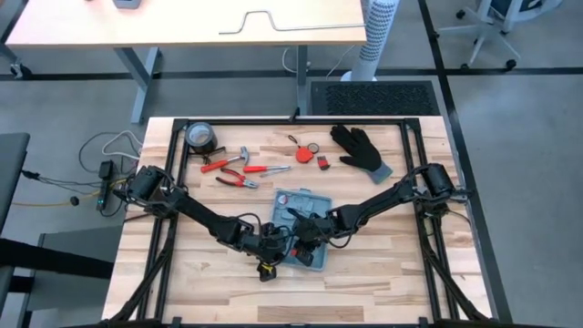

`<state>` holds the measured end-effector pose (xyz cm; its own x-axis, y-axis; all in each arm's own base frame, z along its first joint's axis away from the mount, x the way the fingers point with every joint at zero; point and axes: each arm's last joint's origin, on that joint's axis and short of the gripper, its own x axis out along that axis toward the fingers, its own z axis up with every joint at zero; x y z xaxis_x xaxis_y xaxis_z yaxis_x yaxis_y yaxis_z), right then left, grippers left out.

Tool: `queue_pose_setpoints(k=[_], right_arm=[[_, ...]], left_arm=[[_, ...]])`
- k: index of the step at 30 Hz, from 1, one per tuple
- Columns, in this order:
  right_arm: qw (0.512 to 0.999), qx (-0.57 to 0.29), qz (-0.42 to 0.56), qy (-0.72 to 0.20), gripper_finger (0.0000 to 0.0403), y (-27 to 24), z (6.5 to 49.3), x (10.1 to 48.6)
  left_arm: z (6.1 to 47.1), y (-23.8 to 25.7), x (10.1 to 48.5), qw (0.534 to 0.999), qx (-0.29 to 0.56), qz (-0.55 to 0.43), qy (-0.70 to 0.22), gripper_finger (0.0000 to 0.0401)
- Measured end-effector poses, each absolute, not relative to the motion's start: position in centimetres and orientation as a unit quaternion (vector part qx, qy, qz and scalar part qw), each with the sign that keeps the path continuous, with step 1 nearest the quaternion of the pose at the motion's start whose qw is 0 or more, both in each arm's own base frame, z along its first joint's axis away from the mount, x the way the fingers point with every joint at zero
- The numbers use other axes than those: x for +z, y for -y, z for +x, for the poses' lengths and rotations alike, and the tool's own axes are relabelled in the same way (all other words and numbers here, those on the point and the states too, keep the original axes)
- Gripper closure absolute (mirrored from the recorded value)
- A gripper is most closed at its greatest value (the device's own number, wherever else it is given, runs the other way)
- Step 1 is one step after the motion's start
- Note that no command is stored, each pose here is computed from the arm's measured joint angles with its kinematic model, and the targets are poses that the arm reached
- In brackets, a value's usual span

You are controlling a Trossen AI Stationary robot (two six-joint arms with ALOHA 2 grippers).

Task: Prefit tool cases
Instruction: Put the orange screwdriver bits into the gray prefit tool case

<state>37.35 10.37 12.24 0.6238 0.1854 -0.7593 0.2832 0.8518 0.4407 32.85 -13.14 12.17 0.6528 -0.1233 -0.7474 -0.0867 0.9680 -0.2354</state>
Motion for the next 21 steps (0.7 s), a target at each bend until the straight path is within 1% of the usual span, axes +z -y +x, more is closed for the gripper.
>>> queue_pose_setpoints(k=[7,16,21], right_arm=[[0.864,-0.004,0.269,-0.425,0.0402,-10.56,37.53,12.37],[0.862,-0.002,0.269,-0.43,0.0403,-10.57,37.47,12.32],[0.863,-0.077,0.265,-0.423,0.0402,-10.3,37.11,12.4]], left_arm=[[32.86,13.07,12.12,0.901,-0.01,-0.123,-0.417,0.0401],[32.86,13.03,12.11,0.902,-0.009,-0.118,-0.416,0.0401],[32.93,12.84,12.07,0.904,0.002,-0.114,-0.413,0.0401]])
